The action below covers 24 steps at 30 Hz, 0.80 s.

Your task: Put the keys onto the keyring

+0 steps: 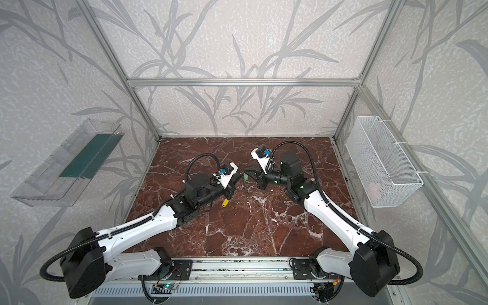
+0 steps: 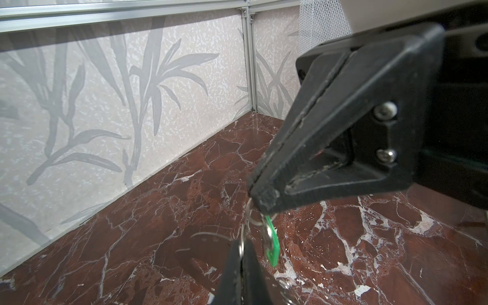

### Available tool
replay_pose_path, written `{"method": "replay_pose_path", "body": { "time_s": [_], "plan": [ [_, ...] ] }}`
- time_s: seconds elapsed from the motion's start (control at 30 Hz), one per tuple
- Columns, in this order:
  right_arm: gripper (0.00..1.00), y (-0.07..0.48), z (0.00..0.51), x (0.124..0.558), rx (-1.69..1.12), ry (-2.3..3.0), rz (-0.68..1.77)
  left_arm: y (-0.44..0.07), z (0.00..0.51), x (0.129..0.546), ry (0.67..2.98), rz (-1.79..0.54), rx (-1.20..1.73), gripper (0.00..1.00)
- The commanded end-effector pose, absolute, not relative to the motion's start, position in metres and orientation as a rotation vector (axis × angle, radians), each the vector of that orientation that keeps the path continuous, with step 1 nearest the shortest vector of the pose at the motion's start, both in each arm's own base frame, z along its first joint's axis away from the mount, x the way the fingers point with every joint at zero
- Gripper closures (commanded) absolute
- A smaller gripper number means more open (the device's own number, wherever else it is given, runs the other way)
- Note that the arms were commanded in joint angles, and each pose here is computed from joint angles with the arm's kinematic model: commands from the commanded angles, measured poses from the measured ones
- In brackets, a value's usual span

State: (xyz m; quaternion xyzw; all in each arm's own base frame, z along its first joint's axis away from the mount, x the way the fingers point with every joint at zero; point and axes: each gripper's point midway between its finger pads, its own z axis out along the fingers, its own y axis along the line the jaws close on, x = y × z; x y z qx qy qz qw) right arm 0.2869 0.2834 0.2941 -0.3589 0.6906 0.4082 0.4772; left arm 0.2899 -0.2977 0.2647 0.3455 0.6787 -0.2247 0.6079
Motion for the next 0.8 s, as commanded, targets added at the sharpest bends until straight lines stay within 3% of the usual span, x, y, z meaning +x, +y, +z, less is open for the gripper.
{"method": "replay_pose_path", "body": {
  "time_s": [0.0, 0.77],
  "plan": [
    [1.00, 0.2846, 0.3104, 0.2909, -0.869, 1.649, 0.994, -0.2940, 0.2892, 0.2871, 1.482, -0.513, 0.762, 1.00],
    [1.00, 0.2859, 0.3123, 0.3001, -0.828, 1.659, 0.989, -0.3007, 0.2914, 0.2785, 1.455, -0.550, 0.805, 1.00]
  ]
}}
